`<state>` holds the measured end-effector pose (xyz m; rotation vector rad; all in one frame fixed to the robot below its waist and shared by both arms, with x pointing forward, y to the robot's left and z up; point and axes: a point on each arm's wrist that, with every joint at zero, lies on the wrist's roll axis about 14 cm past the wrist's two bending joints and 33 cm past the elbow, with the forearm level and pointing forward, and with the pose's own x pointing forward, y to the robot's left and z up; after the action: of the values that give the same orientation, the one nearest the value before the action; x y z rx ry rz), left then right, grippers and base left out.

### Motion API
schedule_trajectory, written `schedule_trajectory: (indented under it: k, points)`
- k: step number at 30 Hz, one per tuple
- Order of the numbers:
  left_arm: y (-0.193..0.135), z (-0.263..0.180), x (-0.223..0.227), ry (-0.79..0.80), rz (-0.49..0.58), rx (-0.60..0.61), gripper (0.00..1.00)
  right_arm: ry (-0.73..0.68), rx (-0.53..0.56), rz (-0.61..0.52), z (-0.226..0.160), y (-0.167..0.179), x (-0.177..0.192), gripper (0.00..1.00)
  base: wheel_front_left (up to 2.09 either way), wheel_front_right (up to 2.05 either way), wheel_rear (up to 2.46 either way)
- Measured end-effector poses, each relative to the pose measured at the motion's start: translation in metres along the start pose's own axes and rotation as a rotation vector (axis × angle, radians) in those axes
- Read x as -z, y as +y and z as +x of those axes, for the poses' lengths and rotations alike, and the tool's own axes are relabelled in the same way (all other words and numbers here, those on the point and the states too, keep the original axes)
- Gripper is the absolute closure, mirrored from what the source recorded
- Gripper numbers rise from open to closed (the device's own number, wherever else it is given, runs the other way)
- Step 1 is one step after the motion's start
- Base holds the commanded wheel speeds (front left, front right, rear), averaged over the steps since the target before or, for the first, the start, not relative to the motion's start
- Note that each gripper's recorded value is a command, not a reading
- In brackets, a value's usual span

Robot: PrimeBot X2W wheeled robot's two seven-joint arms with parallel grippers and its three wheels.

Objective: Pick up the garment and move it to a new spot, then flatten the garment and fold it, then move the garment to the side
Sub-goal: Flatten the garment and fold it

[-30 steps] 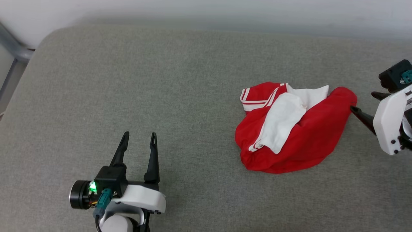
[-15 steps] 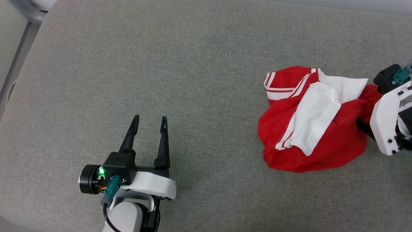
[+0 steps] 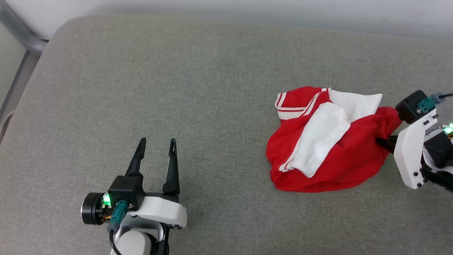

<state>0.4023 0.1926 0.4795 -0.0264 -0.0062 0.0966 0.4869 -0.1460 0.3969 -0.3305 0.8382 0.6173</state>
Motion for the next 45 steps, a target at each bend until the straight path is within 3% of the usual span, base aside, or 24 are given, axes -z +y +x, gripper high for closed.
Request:
schedule_trajectory:
  k: [4,10,17,23,28,30,31,39,45]
  points:
    - [-0.001,-0.011,-0.006,-0.014,-0.009,0.003,0.00,-0.098,-0.010,-0.003,-0.028,0.009,-0.008,1.00,0.00,0.00,0.00]
    - [-0.006,-0.024,-0.015,-0.038,-0.022,0.017,0.00,-0.156,0.004,0.062,-0.069,0.016,0.024,1.00,0.00,0.00,0.00]
    - [-0.010,-0.037,-0.022,-0.055,-0.031,0.033,0.00,-0.132,0.010,0.228,-0.095,0.038,0.094,1.00,0.00,0.00,0.00]
    - [-0.014,-0.043,-0.025,-0.066,-0.033,0.049,0.00,-0.054,-0.027,0.384,-0.099,0.083,0.159,1.00,0.00,0.00,0.00]
    - [-0.015,-0.046,-0.025,-0.065,-0.034,0.052,0.00,-0.021,-0.026,0.472,-0.099,0.103,0.187,1.00,0.00,0.00,0.00]
    - [-0.015,-0.046,-0.023,-0.061,-0.034,0.053,0.00,-0.034,-0.003,0.460,-0.100,0.100,0.188,0.23,0.00,0.00,0.00]
    - [-0.016,-0.046,-0.023,-0.060,-0.034,0.054,0.00,-0.058,0.008,0.461,-0.100,0.097,0.184,0.00,0.00,0.00,0.00]
    - [-0.015,-0.046,-0.023,-0.062,-0.023,0.058,0.00,-0.375,0.122,0.417,-0.125,0.049,0.104,0.00,0.00,0.00,0.00]
    - [-0.012,-0.044,-0.022,-0.058,-0.013,0.051,0.00,-0.602,0.196,0.263,-0.156,0.013,0.016,0.00,0.00,0.00,0.00]
